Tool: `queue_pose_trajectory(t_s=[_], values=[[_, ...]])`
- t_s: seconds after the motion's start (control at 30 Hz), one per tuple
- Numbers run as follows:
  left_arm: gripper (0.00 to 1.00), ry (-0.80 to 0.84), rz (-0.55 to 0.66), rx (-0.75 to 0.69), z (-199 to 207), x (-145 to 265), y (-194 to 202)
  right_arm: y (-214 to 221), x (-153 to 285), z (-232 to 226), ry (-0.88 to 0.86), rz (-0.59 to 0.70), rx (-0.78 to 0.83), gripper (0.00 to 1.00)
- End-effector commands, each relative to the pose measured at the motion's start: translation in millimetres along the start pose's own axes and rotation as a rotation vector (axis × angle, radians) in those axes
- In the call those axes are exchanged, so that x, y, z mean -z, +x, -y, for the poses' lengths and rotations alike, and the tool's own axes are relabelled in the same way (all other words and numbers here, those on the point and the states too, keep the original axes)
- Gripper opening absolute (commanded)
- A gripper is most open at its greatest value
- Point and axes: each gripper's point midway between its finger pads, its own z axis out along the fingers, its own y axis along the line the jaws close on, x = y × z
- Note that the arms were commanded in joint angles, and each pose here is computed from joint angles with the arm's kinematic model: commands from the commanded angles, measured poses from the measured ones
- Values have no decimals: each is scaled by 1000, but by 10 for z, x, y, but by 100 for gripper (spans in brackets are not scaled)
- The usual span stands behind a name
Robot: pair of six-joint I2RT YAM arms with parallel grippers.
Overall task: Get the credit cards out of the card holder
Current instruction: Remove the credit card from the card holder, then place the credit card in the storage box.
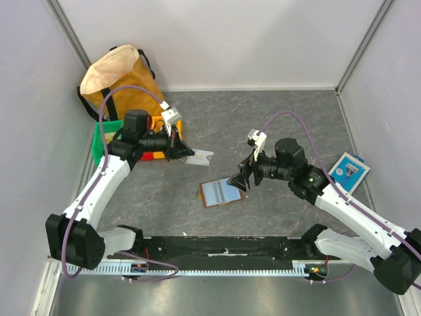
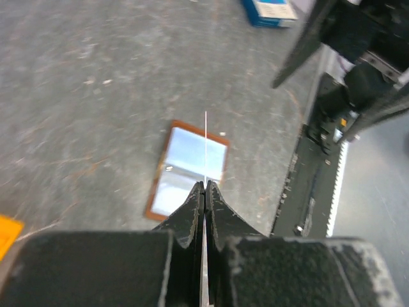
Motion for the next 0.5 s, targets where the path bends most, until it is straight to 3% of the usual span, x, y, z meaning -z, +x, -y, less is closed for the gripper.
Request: queue_pose_trajectory(t_s=[0.0,0.27,0.47], values=[[2,-238,-15,130,-539,247,-55,-79,26,209,135,31,-29,90],[2,-588,-14,349,-1601,851,-16,-27,44,278,179,2,-51,95],[2,-709,-80,434,-2151,910,23,-1,27,305,188,-4,-55,95]])
